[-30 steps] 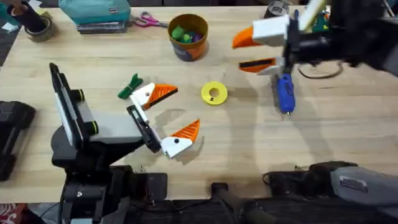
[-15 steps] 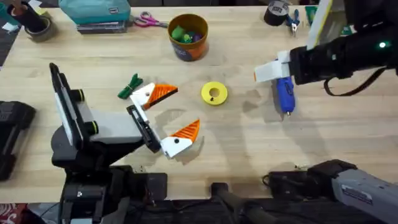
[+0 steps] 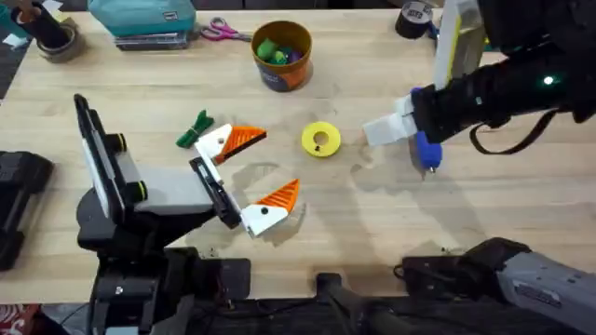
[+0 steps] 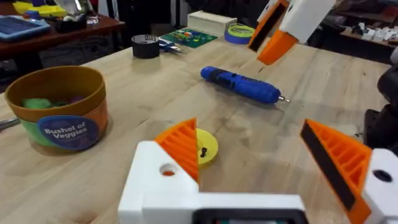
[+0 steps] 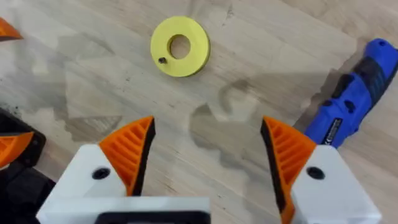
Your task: Pick up the gripper from the table and insert it into the empty holder that is missing its gripper. Then pick up a screw, insert it into the mounting hole, and use the screwdriver to tighten it. Finally, clean up the table by picking up the vegetable and placing it into the bucket.
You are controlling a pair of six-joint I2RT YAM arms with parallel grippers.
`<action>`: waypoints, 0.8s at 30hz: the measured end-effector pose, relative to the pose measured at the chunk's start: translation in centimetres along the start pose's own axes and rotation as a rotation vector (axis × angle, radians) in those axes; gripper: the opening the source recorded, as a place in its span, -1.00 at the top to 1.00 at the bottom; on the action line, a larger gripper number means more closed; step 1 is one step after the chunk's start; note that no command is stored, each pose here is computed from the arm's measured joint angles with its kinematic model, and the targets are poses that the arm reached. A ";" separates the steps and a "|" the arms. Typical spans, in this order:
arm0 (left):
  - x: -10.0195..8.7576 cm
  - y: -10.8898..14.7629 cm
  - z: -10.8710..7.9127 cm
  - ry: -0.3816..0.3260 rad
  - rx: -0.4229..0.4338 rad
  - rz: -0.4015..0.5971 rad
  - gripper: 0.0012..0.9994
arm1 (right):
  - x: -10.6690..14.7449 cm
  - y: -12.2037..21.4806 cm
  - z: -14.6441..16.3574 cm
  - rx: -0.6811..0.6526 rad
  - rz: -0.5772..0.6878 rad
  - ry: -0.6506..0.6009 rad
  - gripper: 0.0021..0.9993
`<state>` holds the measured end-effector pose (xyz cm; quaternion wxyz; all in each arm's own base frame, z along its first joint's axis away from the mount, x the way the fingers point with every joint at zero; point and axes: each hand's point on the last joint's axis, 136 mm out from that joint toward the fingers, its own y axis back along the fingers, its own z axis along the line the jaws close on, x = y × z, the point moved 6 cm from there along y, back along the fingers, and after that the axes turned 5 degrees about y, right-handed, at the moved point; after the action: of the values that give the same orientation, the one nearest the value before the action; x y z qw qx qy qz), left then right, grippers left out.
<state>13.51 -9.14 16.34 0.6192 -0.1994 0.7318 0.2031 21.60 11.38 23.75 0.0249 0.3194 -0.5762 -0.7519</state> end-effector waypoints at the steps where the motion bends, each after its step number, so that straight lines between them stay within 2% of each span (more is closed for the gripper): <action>1: 0.0 0.0 0.0 0.000 0.000 0.000 -0.97 | 0.0 0.0 0.1 -0.002 0.001 0.005 -1.00; 14: 0.0 0.0 0.0 0.000 0.000 0.000 -0.97 | -0.1 -1.6 2.3 -0.043 0.055 0.089 -1.00; 24: 0.0 0.0 0.0 0.000 0.000 0.000 -0.97 | 0.2 -2.3 4.3 -0.058 0.085 0.263 -1.00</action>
<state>13.51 -9.14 16.34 0.6192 -0.1994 0.7318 0.2031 19.99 15.69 22.19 0.1410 0.3896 -0.5591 -0.7181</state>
